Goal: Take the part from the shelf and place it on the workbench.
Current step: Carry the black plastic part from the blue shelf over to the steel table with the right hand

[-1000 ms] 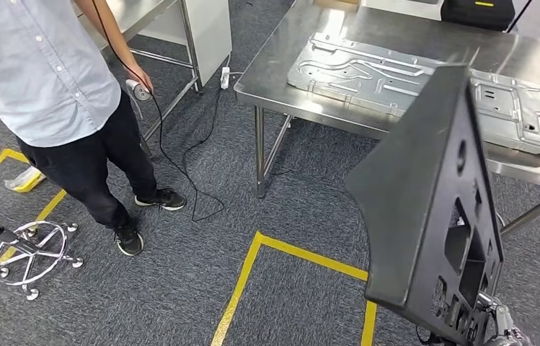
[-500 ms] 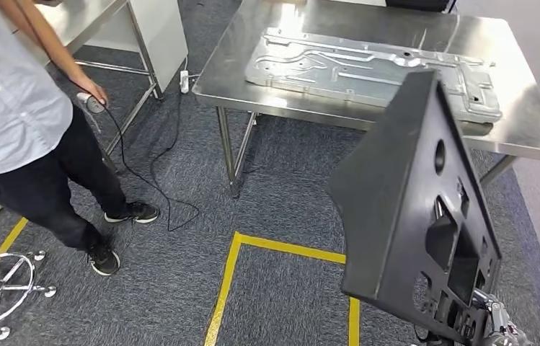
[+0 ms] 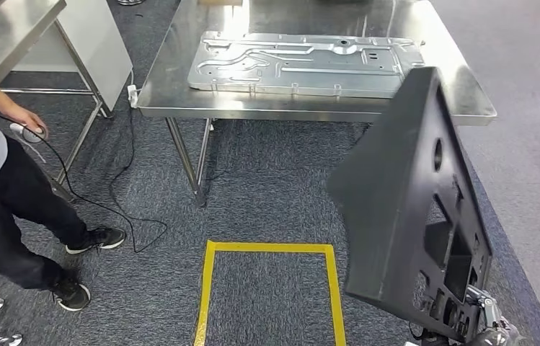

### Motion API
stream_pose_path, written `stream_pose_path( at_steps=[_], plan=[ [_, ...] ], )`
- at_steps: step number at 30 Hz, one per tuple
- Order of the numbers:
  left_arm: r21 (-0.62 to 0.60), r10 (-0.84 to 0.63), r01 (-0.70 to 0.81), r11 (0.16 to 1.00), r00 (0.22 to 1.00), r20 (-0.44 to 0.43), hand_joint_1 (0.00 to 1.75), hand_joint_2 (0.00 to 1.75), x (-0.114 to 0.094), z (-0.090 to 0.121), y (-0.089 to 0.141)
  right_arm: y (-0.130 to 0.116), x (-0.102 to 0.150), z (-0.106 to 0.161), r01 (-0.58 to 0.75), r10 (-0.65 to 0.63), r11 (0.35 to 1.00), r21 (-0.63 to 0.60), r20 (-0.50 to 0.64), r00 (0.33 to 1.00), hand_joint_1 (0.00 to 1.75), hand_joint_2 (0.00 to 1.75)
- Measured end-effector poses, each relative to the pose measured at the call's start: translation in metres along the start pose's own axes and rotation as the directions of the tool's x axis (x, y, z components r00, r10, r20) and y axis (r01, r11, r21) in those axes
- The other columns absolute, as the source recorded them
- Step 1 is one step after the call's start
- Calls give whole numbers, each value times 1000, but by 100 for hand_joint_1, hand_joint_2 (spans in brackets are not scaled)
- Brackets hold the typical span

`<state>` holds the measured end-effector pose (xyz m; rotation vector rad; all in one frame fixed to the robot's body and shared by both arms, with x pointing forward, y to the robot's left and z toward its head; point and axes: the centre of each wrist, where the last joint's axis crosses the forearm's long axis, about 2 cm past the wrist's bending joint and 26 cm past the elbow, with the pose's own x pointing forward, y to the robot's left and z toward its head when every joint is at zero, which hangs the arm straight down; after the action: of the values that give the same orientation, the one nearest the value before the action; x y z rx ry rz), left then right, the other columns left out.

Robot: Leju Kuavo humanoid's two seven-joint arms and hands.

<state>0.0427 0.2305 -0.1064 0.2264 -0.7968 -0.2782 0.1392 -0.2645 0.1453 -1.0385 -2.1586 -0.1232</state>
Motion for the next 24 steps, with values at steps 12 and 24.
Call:
stream_pose_path(
  at_steps=[12, 24],
  plan=[
    [5, 5, -5, 1000, 1000, -7, 0, 175, 0, 0, 0, 2, -3, 2, -1, 2, 997, 81, -22, 1000, 175, 175],
    [-30, 29, -29, 999, 1000, 3, 0, 175, -2, 1, 0, 12, -1, 7, 28, -23, 988, 152, -34, 999, 175, 175]
  ],
)
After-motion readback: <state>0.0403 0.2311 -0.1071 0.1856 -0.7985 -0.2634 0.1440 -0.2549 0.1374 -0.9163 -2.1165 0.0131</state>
